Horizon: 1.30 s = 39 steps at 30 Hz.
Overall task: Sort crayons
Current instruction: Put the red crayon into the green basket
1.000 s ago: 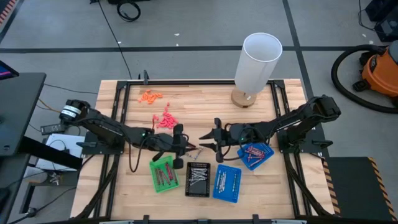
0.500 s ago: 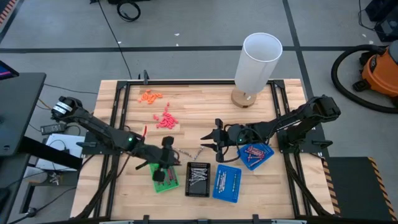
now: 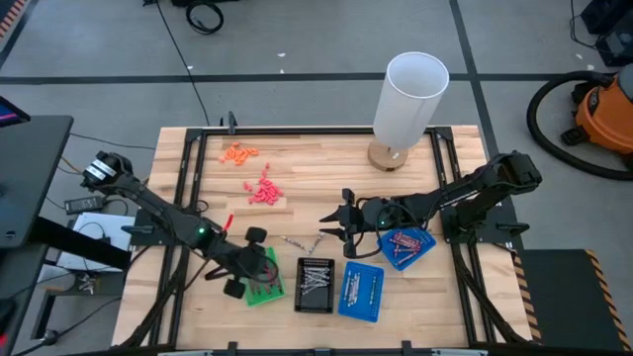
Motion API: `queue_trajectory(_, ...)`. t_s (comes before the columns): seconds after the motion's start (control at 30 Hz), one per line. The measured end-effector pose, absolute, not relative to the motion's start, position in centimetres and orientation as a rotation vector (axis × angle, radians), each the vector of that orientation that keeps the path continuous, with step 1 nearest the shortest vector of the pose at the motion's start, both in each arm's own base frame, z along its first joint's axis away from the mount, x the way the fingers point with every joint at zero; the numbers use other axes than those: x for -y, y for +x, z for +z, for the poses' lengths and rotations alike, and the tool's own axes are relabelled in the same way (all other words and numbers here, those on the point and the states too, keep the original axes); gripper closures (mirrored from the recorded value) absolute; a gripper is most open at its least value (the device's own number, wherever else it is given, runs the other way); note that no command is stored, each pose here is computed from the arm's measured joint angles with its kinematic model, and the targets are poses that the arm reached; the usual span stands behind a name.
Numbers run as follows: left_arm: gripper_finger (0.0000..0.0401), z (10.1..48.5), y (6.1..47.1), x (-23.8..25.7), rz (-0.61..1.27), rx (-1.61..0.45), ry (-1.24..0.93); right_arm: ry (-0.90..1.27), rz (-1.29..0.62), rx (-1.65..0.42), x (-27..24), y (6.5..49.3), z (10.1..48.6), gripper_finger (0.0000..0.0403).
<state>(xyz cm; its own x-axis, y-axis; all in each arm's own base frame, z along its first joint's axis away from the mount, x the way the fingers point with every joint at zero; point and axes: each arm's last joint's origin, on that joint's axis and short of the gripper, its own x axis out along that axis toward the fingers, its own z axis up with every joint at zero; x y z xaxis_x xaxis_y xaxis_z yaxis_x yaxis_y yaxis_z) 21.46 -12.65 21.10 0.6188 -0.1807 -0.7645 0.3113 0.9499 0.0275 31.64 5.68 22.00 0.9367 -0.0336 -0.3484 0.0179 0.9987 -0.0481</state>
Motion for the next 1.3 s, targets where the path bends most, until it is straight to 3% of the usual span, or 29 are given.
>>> queue_trajectory(0.9, 0.0358, 19.9, 19.8, 11.6, -0.285, -1.062, 0.343, -0.045, -0.027, -0.358, -5.7, 31.6, 22.0, 0.0281)
queue_trajectory(1.3, 0.0358, 18.4, 20.4, 12.9, -0.373, -1.025, 0.677, -0.046, -0.027, -0.362, -5.7, 31.6, 21.9, 0.0281)
